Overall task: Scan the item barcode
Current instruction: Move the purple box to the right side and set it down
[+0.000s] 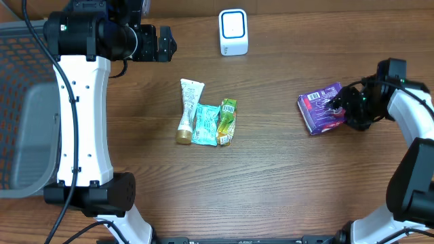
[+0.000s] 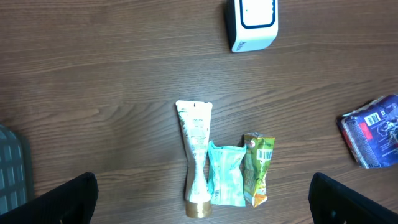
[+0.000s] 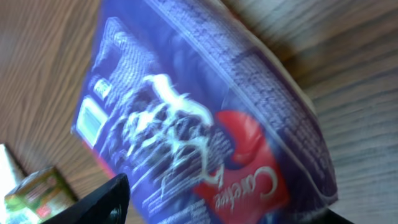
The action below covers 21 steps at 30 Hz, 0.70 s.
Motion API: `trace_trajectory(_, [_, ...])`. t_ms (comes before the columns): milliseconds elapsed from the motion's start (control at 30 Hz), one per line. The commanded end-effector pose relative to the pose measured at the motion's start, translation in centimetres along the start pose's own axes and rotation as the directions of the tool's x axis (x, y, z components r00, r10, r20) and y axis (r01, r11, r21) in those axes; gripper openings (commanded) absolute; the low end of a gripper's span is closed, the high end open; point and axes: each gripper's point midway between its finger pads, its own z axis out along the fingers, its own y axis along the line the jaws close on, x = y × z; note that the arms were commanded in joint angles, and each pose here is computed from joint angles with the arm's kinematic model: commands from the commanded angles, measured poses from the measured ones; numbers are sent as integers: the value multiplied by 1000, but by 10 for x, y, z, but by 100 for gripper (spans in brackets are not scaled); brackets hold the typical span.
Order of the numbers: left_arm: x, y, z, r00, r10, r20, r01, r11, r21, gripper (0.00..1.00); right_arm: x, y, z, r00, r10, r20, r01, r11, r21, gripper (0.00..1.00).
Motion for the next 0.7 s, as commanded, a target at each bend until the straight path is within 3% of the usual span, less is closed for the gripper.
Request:
trace_trajectory(0, [-3, -4, -6, 1000, -10, 19, 10, 1000, 11, 100, -15, 51, -42, 989, -116, 95, 123, 990, -71, 71])
trace_trajectory(233, [-3, -4, -6, 1000, -10, 19, 10, 1000, 11, 100, 9, 126, -63, 962, -252, 106, 266, 952, -148, 82])
trace_trajectory(367, [-3, -4, -6, 1000, -10, 19, 10, 1000, 11, 100, 7, 116, -52, 977, -184, 109, 191, 980, -59, 82])
trace_trajectory(667, [-3, -4, -6, 1000, -10, 19, 10, 1000, 11, 100, 24, 124, -37, 980, -192, 43, 196, 975, -103, 80])
